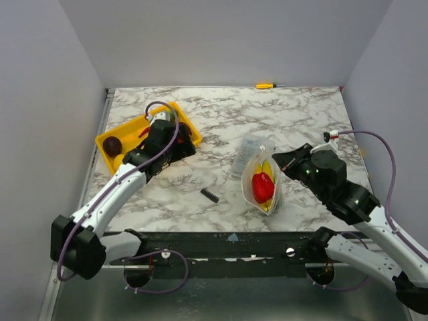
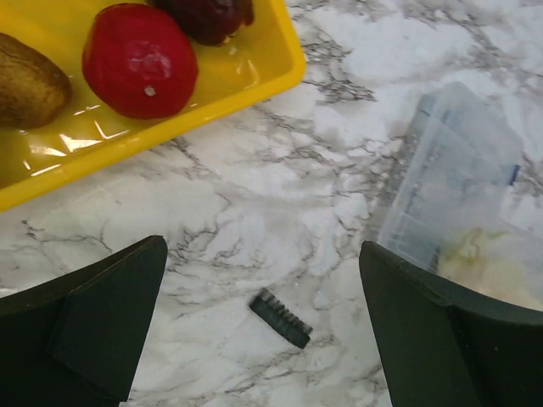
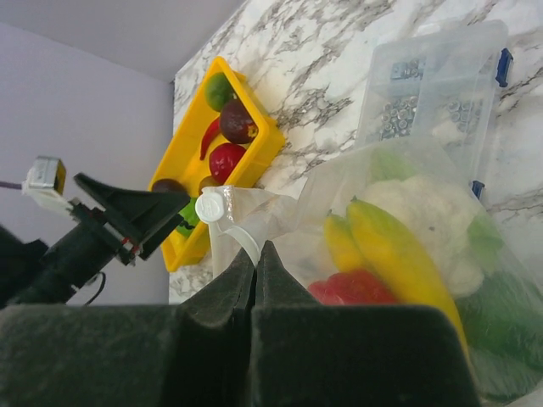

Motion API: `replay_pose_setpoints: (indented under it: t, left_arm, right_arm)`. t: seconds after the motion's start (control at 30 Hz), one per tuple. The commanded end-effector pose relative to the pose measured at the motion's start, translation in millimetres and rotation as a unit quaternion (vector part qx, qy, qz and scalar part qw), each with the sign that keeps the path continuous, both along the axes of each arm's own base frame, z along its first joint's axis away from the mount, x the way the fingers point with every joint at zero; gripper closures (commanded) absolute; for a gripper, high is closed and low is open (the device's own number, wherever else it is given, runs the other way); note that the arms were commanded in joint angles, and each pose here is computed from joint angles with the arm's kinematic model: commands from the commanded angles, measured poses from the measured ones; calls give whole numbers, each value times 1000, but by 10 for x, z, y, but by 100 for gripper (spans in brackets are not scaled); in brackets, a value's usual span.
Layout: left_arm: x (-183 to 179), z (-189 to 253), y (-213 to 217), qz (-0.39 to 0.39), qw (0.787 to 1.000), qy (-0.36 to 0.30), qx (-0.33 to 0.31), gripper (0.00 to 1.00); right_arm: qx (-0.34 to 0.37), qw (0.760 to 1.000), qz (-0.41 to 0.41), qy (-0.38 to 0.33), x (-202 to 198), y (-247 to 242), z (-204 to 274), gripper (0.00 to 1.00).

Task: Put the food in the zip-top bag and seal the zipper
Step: Pick up the fake vegetable from the bin.

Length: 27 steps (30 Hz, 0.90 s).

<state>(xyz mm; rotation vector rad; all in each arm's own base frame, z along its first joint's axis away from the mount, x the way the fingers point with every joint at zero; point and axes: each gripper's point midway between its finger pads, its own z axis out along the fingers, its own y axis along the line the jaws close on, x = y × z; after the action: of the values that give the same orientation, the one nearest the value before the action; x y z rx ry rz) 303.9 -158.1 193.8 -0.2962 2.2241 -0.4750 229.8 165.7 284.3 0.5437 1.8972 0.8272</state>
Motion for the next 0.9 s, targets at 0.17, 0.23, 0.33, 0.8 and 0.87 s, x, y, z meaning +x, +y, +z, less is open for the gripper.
replay_pose_setpoints:
  t: [0.17, 0.23, 0.33, 0.8, 0.87]
  left_arm:
    - [758, -316, 340, 75, 995, 49, 34, 2]
    - [941, -317, 386, 68, 994, 46, 66, 2]
    - [1188, -373, 470, 40, 989, 58, 129, 2]
    - [1821, -813, 409, -146, 960, 135, 195, 1]
    - [1867, -849, 348, -164, 958, 143, 186, 1]
  right_arm:
    - [0, 999, -23, -27, 74, -59, 161, 100]
    - [-4, 999, -21, -25, 74, -59, 141, 100]
    - [-11, 999, -24, -21, 71, -74, 130, 100]
    - [-17, 999, -28, -22, 79, -96, 137, 100]
    - [-16, 999, -29, -21, 81, -97, 128, 100]
